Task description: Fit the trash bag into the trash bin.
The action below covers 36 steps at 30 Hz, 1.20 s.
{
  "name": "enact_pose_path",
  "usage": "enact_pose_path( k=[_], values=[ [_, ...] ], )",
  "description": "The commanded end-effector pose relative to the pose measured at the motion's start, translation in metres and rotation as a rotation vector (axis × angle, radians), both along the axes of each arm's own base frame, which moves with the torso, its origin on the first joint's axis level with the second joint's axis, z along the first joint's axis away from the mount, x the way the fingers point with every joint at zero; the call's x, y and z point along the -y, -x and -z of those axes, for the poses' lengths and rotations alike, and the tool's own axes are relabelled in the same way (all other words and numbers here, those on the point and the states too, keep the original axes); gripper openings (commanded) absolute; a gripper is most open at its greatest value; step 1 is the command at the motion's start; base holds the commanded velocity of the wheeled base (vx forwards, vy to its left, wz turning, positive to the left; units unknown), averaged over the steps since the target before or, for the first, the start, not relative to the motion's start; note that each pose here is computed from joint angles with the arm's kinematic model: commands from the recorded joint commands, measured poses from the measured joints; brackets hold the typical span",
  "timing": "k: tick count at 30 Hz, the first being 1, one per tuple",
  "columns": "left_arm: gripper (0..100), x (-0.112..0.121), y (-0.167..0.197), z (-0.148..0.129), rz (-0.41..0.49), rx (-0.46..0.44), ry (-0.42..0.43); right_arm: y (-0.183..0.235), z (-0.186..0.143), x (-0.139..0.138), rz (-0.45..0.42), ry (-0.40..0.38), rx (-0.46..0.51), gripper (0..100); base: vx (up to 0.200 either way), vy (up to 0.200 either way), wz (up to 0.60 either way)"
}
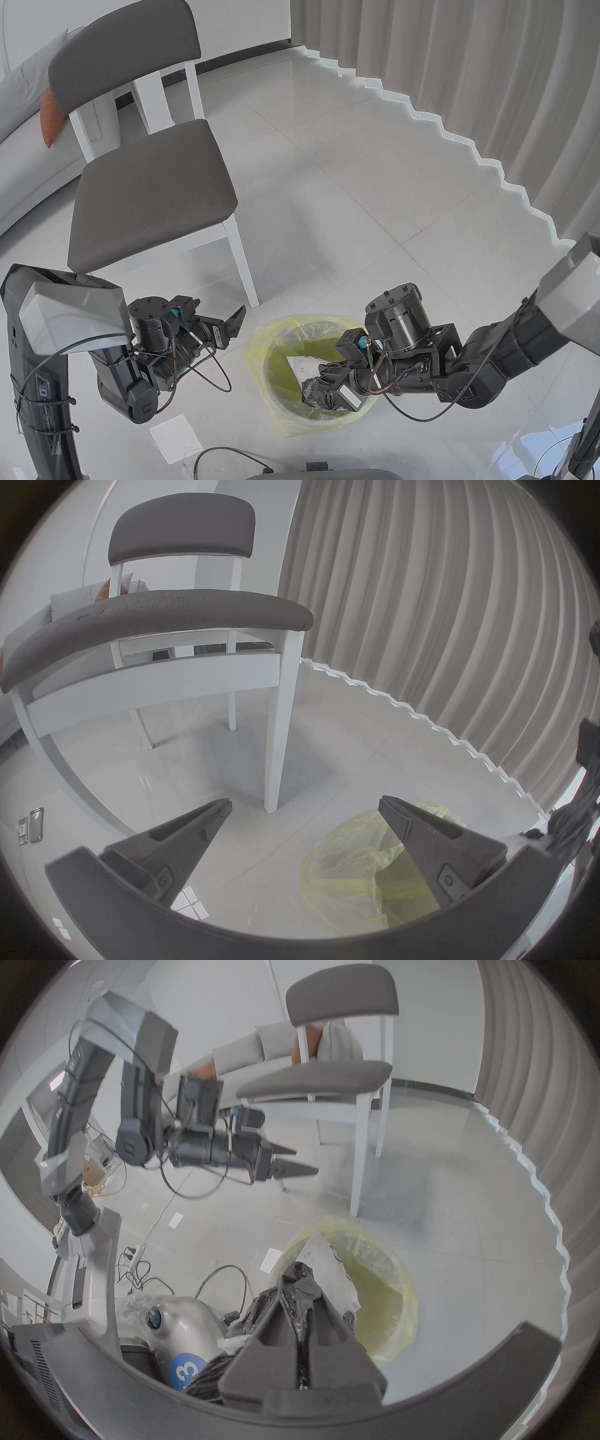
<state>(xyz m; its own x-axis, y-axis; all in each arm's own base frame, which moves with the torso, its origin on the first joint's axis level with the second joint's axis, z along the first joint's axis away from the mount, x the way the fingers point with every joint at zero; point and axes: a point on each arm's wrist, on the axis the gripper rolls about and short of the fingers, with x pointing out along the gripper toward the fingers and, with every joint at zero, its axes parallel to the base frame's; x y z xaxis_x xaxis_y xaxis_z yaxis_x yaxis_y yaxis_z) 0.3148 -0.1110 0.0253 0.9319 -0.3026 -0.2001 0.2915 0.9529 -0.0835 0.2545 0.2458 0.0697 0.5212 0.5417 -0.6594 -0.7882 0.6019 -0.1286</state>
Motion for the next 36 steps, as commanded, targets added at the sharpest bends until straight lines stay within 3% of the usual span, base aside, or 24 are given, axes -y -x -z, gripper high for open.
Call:
enact_pose_path(
  k=[1, 10, 17, 25, 36],
  values=[
    [100, 0.002, 0.001, -0.001, 0.007, 0.014, 0.008, -0.014, 0.022, 0.000, 0.021, 0.033, -0.039, 0, 0.000, 0.000, 0.00],
    [100, 0.006, 0.003, -0.002, 0.017, 0.015, 0.006, -0.048, 0.038, -0.006, 0.057, 0.031, -0.024, 0, 0.000, 0.000, 0.00],
    [100, 0.008, 0.003, 0.000, 0.022, 0.010, 0.006, -0.063, 0.031, -0.010, 0.076, -0.002, 0.014, 0, 0.000, 0.000, 0.00],
    [100, 0.011, 0.004, 0.007, 0.031, -0.013, 0.002, -0.047, 0.064, 0.003, 0.038, 0.108, -0.062, 0, 0.000, 0.000, 0.00],
    [100, 0.008, 0.009, 0.009, 0.028, -0.033, 0.000, -0.068, 0.096, -0.014, 0.042, 0.113, -0.074, 0, 0.000, 0.000, 0.00]
  ],
)
